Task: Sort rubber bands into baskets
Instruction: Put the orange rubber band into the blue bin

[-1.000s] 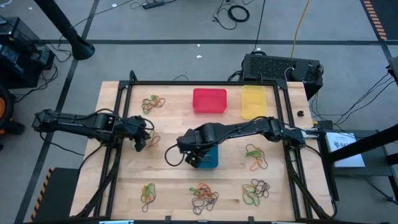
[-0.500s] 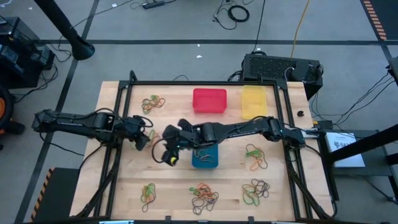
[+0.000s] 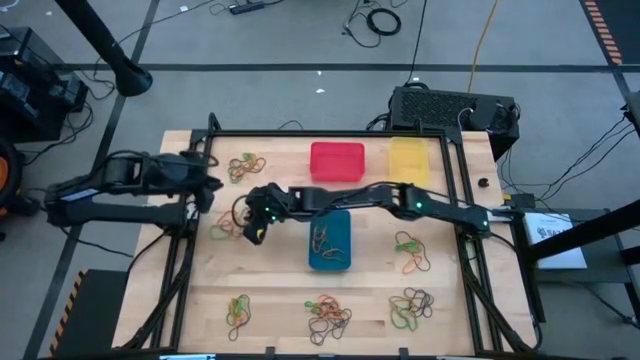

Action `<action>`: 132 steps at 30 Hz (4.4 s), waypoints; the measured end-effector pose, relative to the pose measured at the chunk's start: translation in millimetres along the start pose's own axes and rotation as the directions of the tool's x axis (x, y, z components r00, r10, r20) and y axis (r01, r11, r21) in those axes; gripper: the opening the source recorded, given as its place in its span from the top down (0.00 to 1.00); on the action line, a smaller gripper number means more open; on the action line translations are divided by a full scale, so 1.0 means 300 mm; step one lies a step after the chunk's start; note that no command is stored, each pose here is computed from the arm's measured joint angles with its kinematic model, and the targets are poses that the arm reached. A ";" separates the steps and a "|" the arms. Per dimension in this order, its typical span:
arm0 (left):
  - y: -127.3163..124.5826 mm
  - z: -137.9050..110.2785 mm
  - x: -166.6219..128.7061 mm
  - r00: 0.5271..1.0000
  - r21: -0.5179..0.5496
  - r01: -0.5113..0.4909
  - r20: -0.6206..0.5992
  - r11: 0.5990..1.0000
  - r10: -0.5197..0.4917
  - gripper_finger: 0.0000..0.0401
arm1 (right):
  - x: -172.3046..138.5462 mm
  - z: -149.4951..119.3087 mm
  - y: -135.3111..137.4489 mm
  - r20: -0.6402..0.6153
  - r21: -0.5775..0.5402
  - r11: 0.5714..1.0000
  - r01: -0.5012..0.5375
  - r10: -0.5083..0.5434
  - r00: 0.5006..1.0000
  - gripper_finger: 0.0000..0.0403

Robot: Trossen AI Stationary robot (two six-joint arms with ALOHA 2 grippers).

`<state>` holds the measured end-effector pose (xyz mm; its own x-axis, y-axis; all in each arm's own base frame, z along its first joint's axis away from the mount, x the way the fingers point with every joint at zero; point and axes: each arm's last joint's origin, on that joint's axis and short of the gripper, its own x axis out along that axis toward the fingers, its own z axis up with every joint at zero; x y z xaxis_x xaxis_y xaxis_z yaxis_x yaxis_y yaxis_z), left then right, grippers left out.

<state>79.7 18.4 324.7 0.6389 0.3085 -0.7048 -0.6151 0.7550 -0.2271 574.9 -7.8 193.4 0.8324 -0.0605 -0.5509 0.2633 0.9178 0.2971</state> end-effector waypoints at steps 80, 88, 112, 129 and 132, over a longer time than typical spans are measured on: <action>-0.031 0.043 0.174 0.983 0.003 0.177 -0.058 0.984 -0.176 0.80 | -0.552 -0.169 0.298 -0.384 -0.369 0.787 0.494 -0.614 0.690 1.00; -0.052 0.033 0.173 0.974 -0.129 0.201 -0.081 0.971 -0.213 0.80 | -0.482 -0.305 0.229 -0.445 -0.496 0.722 0.482 -0.688 0.573 1.00; -0.118 -0.008 0.155 0.981 -0.249 0.165 -0.060 0.954 -0.186 0.80 | -0.501 -0.269 0.116 -0.669 -0.462 0.849 0.258 -0.524 0.527 0.54; -0.099 -0.077 0.143 0.958 0.117 0.179 -0.247 0.977 -0.146 0.80 | -0.504 -0.124 0.462 -0.182 0.129 0.983 -0.129 0.151 0.972 0.55; -0.097 -0.099 0.162 0.947 0.162 0.197 -0.285 0.967 -0.146 0.80 | -0.438 -0.154 0.532 -0.032 -0.010 0.974 -0.225 0.224 0.974 0.56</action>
<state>114.9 -5.7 277.2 0.5629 0.0172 -0.8264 -0.3936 0.8847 -0.2497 485.1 164.6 277.1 0.8542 0.1595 -0.4949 0.0647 0.9118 0.4055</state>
